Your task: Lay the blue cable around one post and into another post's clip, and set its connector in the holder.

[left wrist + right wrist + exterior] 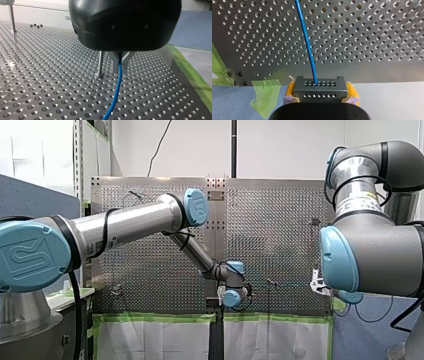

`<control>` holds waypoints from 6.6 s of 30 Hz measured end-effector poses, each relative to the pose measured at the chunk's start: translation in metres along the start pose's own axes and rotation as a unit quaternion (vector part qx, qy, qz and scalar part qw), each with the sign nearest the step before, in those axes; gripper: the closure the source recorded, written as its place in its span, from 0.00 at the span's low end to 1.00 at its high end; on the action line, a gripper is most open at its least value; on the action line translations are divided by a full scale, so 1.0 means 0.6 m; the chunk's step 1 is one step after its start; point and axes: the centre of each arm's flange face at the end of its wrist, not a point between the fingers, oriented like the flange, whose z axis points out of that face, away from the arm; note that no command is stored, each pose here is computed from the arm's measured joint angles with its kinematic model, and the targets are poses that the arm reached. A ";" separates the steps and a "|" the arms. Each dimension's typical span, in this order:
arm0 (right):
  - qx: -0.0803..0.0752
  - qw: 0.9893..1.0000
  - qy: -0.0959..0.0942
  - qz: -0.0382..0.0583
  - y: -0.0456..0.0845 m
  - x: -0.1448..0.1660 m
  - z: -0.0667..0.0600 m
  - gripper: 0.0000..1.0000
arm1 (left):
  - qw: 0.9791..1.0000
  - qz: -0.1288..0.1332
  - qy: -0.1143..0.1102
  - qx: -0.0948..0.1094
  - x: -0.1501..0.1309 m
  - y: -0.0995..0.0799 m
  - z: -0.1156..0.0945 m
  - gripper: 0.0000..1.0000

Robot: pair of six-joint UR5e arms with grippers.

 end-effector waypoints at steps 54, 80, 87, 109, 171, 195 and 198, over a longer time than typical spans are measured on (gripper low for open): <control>0.008 1.000 -0.014 0.005 -0.011 -0.011 -0.004 1.00 | 0.990 0.103 0.068 0.067 -0.015 -0.095 -0.123 0.02; 0.013 1.000 -0.012 0.020 -0.009 -0.014 -0.004 1.00 | 0.995 0.048 0.057 0.068 -0.074 -0.130 -0.137 0.02; 0.015 1.000 -0.015 0.023 -0.010 -0.017 -0.006 1.00 | 0.996 0.032 0.058 0.067 -0.074 -0.130 -0.137 0.02; 0.017 0.999 -0.019 0.024 -0.015 -0.023 -0.007 1.00 | 0.996 0.022 0.060 0.064 -0.070 -0.123 -0.139 0.02; 0.022 0.999 -0.023 0.036 -0.027 -0.030 -0.008 1.00 | 0.997 -0.018 -0.079 -0.001 -0.347 0.002 -0.239 0.02; 0.026 0.999 -0.021 0.035 -0.033 -0.028 -0.005 1.00 | 0.996 -0.008 -0.073 -0.041 -0.420 0.051 -0.358 0.02; 0.027 0.999 -0.020 0.035 -0.035 -0.028 -0.005 1.00 | 0.995 -0.011 -0.084 -0.045 -0.432 0.061 -0.367 0.02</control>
